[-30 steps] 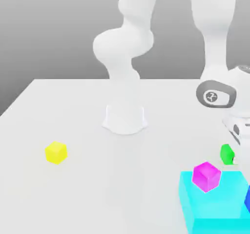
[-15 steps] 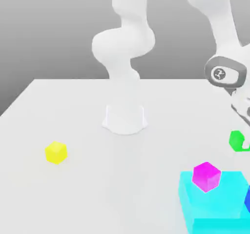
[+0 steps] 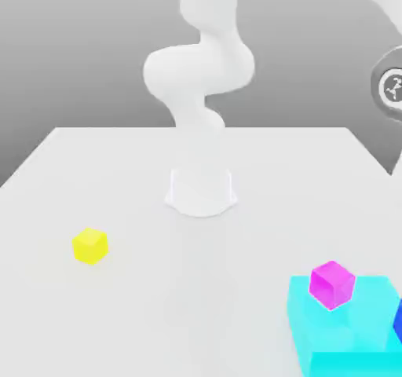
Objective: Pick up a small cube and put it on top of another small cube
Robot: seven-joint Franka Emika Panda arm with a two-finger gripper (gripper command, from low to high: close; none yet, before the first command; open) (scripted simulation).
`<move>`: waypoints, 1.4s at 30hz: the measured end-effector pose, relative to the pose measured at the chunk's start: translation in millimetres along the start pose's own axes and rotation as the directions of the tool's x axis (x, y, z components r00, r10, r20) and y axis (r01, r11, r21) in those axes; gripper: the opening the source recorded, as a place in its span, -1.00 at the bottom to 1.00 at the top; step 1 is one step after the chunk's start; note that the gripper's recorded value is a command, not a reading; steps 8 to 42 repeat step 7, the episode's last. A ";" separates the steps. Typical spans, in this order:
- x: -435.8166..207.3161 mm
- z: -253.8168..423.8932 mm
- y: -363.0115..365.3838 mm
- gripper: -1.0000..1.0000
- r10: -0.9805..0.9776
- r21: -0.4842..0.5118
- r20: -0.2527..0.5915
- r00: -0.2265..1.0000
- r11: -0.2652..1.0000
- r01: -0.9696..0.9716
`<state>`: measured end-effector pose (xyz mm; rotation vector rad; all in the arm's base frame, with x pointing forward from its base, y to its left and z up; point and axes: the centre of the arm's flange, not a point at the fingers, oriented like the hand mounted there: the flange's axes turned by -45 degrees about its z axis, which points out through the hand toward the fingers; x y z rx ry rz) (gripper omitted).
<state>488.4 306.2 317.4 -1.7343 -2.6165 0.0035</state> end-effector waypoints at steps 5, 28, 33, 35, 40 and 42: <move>-8.5 49.6 6.5 1.00 -0.015 -0.001 0.000 1.000 1.000 0.015; -8.5 49.6 6.5 1.00 -0.015 -0.001 0.000 1.000 1.000 0.015; -8.5 49.6 6.5 1.00 -0.015 -0.001 0.000 1.000 1.000 0.015; -8.5 49.6 6.5 1.00 -0.015 -0.001 0.000 1.000 1.000 0.015; -8.5 49.6 6.5 1.00 -0.015 -0.001 0.000 1.000 1.000 0.015; -8.5 49.6 6.5 1.00 -0.015 -0.001 0.000 1.000 1.000 0.015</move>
